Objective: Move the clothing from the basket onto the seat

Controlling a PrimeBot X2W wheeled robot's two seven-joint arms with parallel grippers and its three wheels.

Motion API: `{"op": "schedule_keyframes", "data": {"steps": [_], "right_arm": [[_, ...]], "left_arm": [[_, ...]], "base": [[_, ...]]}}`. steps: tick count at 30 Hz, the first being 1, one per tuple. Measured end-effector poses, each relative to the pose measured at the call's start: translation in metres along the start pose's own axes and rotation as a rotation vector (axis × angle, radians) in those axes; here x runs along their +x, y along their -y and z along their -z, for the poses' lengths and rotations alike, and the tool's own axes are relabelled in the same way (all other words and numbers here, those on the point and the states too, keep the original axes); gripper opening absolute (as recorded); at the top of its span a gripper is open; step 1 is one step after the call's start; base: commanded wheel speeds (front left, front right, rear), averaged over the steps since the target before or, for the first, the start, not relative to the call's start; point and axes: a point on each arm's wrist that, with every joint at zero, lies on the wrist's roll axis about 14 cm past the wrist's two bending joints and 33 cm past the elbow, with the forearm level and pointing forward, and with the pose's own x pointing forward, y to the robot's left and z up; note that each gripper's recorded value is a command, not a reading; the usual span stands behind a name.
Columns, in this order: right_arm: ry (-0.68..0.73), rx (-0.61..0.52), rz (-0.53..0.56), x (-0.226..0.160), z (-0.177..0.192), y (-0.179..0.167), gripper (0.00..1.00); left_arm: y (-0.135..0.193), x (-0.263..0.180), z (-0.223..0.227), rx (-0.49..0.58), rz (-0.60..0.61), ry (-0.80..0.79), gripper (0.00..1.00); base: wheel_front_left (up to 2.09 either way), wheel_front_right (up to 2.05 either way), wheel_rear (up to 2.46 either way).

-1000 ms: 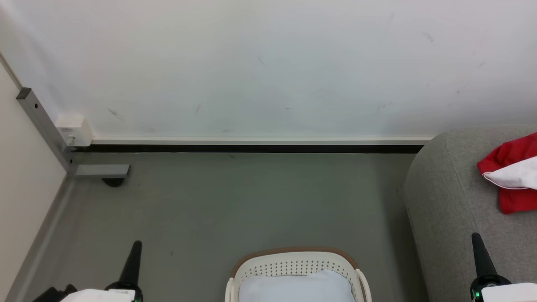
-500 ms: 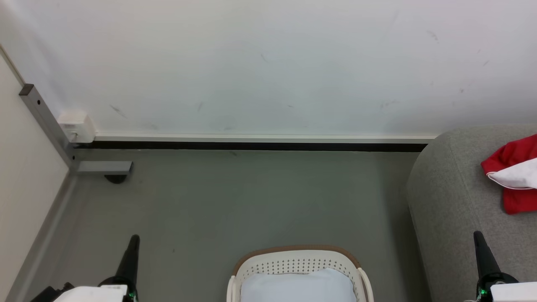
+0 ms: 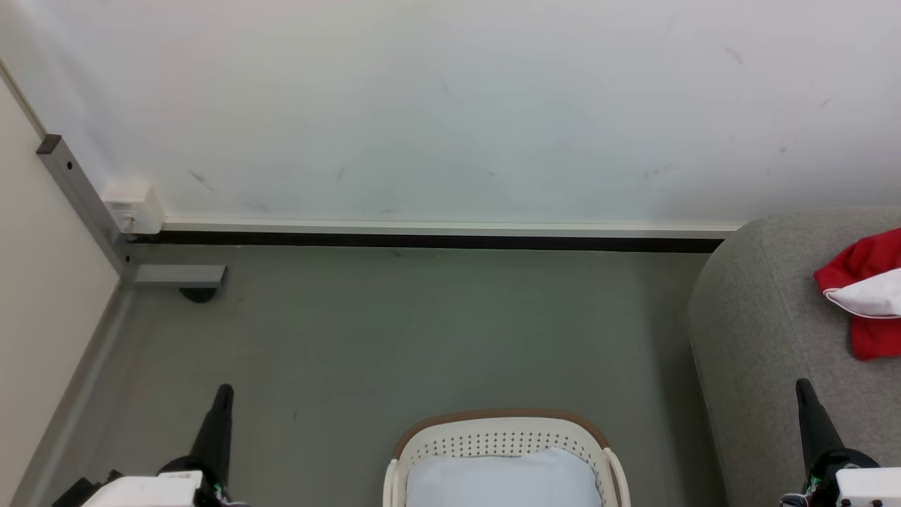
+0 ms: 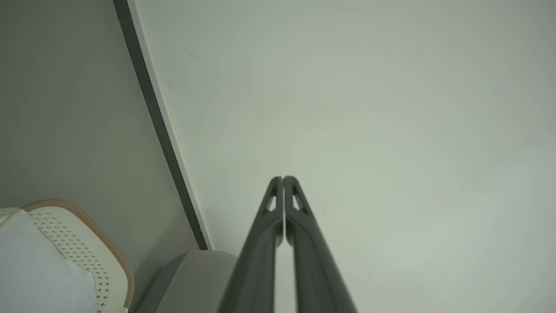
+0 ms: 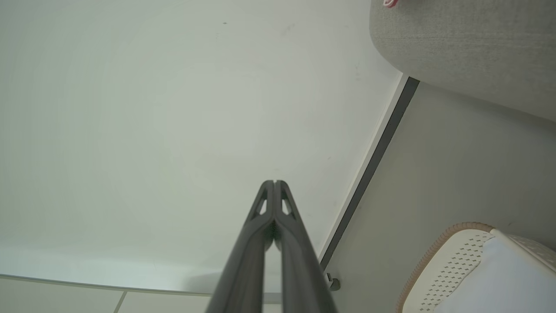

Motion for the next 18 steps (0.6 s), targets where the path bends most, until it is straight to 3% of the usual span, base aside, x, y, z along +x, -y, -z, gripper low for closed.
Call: {"op": "schedule_keyframes", "data": {"steps": [18], "right_arm": [[-0.013, 0.097, -0.014, 0.0037, 0.0018, -0.0027, 0.00]], "left_arm": [[0.0041, 0.0012, -0.0051, -0.085, 0.025, 0.010, 0.00]], "base": [[0.00, 0.00, 0.00]]}}
